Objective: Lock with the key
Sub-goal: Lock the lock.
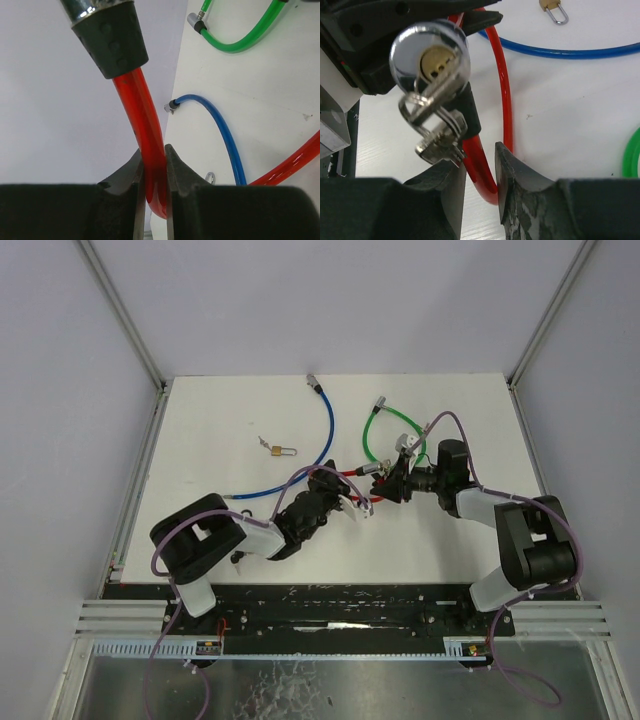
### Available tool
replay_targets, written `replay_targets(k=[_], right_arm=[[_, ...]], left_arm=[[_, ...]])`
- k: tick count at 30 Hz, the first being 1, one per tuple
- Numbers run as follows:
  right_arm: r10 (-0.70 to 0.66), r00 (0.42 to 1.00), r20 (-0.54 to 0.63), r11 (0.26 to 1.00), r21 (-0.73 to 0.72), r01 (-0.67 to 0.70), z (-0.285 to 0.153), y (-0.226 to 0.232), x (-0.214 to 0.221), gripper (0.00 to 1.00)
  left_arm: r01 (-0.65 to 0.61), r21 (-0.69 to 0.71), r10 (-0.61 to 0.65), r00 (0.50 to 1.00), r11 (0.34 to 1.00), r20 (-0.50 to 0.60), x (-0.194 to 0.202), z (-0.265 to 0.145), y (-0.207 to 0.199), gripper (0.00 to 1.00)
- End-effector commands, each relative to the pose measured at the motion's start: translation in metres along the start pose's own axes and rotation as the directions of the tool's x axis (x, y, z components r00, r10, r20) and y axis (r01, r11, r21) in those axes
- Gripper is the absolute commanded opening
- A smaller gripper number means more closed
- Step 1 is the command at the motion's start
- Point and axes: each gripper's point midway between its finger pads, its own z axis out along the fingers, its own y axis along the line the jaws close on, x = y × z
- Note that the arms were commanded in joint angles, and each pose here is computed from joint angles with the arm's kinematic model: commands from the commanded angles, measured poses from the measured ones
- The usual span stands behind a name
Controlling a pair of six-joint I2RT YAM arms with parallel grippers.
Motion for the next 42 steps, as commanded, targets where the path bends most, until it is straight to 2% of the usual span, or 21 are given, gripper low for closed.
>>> replay_targets(k=[1, 11, 18, 24, 31, 38, 42], right_arm=[[-0.102, 0.994, 0.031, 0.995, -0.013, 0.102, -0.004, 0.002, -0.025, 0.35], [-0.121, 0.991, -0.058, 0.993, -0.019, 0.120, -0.011, 0.007, -0.015, 0.38], [-0.144, 0.982, -0.124, 0.989, -0.052, 0.138, -0.021, 0.006, -0.009, 0.51], [-0.161, 0.975, -0.156, 0.987, -0.032, 0.157, -0.035, 0.000, 0.000, 0.57], [-0.249, 0.939, -0.238, 0.965, 0.020, 0.261, -0.066, -0.009, 0.013, 0.58], [-0.296, 0.931, -0.214, 0.940, 0.106, 0.324, -0.108, -0.010, -0.024, 0.57], [-0.213, 0.971, -0.111, 0.970, 0.098, 0.224, -0.112, 0.016, -0.079, 0.57]], left_arm=[[-0.067, 0.050, 0.068, 0.997, 0.997, -0.023, 0.008, -0.005, -0.018, 0.00], [-0.047, 0.051, 0.048, 0.998, 0.998, -0.030, 0.007, -0.004, -0.019, 0.00], [-0.028, 0.055, 0.031, 0.998, 0.998, -0.052, 0.010, -0.002, -0.018, 0.00], [-0.018, 0.057, 0.021, 0.997, 0.998, -0.068, 0.012, 0.000, -0.019, 0.00], [-0.014, 0.049, 0.018, 0.997, 0.999, -0.076, 0.013, 0.001, -0.018, 0.00], [-0.017, 0.055, 0.021, 0.997, 0.998, -0.076, 0.013, 0.002, -0.020, 0.00], [-0.017, 0.058, 0.021, 0.997, 0.998, -0.076, 0.012, 0.001, -0.020, 0.00]])
